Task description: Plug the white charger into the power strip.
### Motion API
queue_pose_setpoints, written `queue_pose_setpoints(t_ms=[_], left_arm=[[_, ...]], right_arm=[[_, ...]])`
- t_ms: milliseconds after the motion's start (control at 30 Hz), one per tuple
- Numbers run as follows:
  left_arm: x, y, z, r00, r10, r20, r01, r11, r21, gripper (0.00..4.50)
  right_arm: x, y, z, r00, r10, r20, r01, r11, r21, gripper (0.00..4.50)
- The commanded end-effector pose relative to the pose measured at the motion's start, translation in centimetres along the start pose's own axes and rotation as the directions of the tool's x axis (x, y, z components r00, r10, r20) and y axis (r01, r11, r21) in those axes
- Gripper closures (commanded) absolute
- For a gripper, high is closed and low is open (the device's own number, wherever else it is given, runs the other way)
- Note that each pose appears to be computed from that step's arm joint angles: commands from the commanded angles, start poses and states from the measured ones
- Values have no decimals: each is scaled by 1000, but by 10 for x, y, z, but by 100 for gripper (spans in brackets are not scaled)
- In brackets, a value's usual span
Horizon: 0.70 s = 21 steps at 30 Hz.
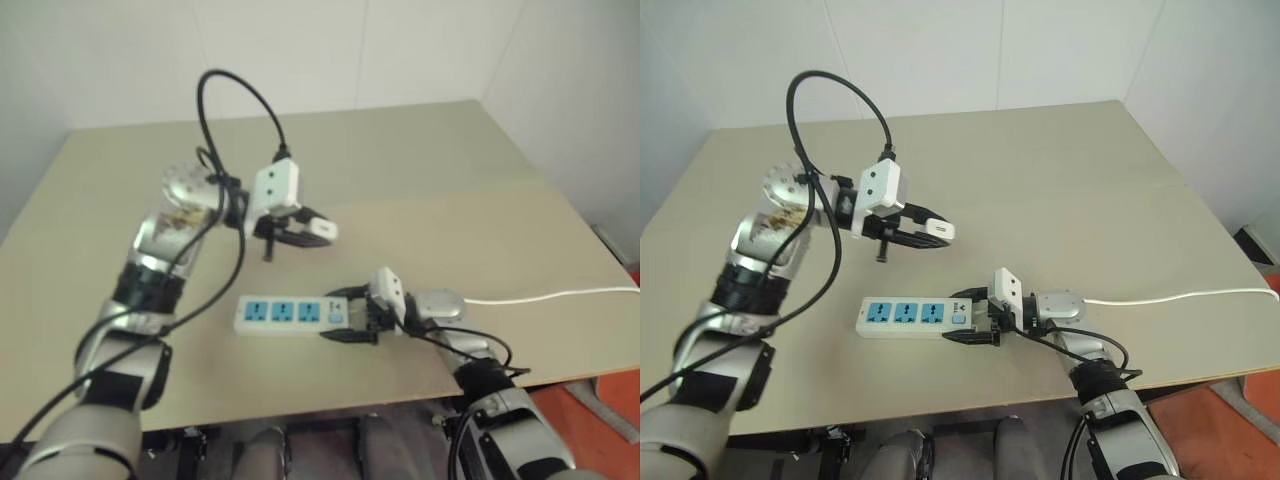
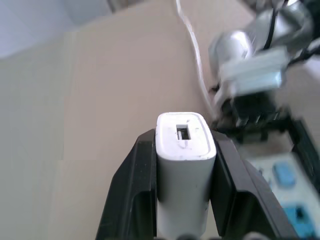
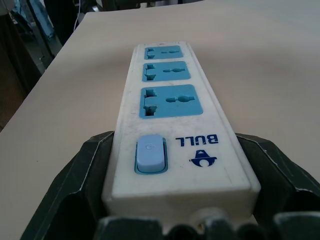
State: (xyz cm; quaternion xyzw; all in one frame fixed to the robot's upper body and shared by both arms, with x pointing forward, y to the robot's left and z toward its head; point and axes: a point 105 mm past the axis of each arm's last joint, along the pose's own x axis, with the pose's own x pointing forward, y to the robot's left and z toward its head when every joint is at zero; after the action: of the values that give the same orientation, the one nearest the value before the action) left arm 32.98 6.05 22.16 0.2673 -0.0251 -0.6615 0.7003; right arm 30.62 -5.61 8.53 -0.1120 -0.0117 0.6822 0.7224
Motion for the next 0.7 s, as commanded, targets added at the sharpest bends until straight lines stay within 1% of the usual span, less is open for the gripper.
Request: queue_pose_setpoints(t_ms=[33, 133, 233, 267, 333, 400, 567, 700], left_arm=[[1, -7, 12, 995, 41, 88, -39, 999, -28, 349], [12, -16, 6, 989, 63, 136, -52, 995, -82, 349], [16, -25, 0, 983, 65, 170, -42, 990, -132, 349], [16, -29, -2, 979, 54, 198, -28, 991, -134, 349], [14, -34, -4, 970, 44, 238, -11, 990, -138, 349], [13, -34, -7, 967, 68, 245, -30, 988, -153, 349], [2, -46, -13, 942, 79, 325, -17, 982, -189, 349], [-7, -53, -16, 936, 75, 343, 5, 974, -227, 349]], right_arm=[[3, -2, 3, 1000, 8, -5, -8, 1000, -28, 109], [4, -3, 3, 1000, 6, -3, -6, 1000, -31, 109], [5, -2, 3, 1000, 3, 0, -3, 1000, -29, 109], [5, -1, 2, 1000, 2, 0, -2, 1000, -29, 109], [5, 0, 1, 1000, 1, 0, -1, 1000, -27, 109], [5, 0, 1, 1000, -1, 2, 1, 1000, -25, 109], [6, 1, 2, 1000, -3, 16, 3, 1000, -17, 109], [6, 6, 3, 999, 33, 31, -33, 999, -6, 109]])
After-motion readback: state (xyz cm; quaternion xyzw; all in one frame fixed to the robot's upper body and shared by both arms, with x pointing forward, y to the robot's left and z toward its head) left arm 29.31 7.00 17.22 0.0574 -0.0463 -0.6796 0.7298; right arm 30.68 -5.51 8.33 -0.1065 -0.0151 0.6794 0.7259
